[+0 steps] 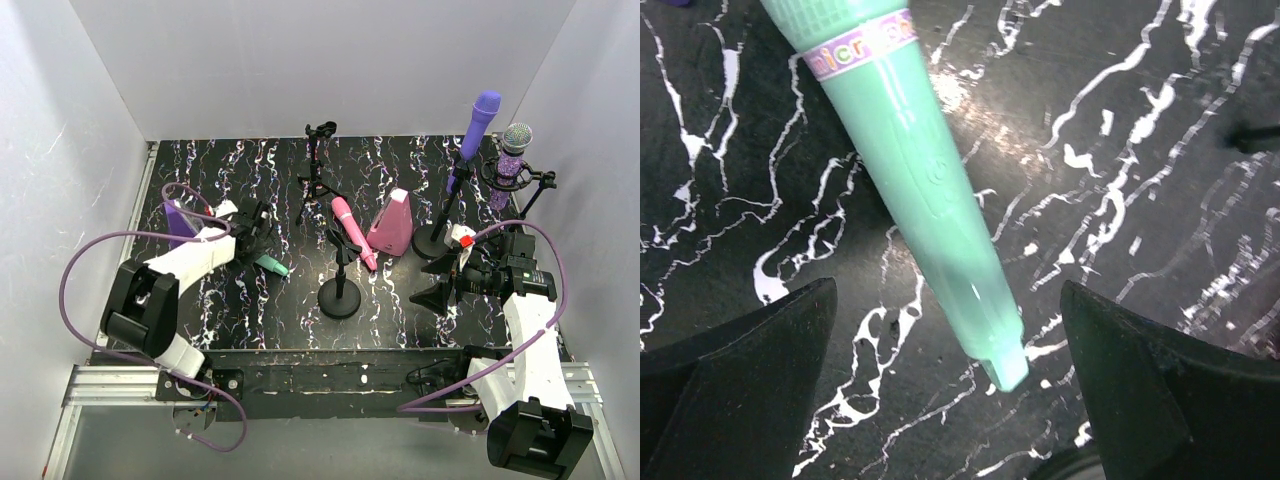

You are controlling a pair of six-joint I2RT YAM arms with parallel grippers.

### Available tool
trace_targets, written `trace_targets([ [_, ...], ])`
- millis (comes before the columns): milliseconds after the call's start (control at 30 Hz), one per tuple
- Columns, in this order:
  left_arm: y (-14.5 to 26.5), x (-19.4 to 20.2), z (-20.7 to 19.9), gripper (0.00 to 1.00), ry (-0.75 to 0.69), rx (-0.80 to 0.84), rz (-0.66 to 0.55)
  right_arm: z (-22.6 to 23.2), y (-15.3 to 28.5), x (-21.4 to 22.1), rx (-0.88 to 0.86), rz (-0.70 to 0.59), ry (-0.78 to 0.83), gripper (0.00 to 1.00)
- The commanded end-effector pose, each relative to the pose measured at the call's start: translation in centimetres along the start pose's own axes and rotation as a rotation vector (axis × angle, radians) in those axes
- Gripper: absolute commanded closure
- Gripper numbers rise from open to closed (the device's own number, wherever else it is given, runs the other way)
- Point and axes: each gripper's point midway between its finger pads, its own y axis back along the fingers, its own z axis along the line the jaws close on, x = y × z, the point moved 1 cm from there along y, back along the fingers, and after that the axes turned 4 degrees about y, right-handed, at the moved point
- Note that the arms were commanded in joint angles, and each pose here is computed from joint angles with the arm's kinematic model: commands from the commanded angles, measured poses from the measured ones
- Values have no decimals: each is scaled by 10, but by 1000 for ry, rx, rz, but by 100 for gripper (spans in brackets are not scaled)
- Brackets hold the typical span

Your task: Attach the microphones to the stand

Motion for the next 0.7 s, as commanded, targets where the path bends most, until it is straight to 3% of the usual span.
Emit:
trace_targets([
  [0, -10, -20, 7, 9, 44, -86, -90, 0, 1, -5, 2, -13, 19, 4],
  [433, -51, -31, 17, 28, 56, -225, -77, 1, 2, -5, 2, -14, 23, 4],
  [600, -56, -35, 18, 39, 60, -235, -73, 1, 2, -6, 3, -14, 26, 4],
  [667, -57, -37, 16, 51, 57, -232, -76, 1, 2, -5, 3, -13, 25, 4],
])
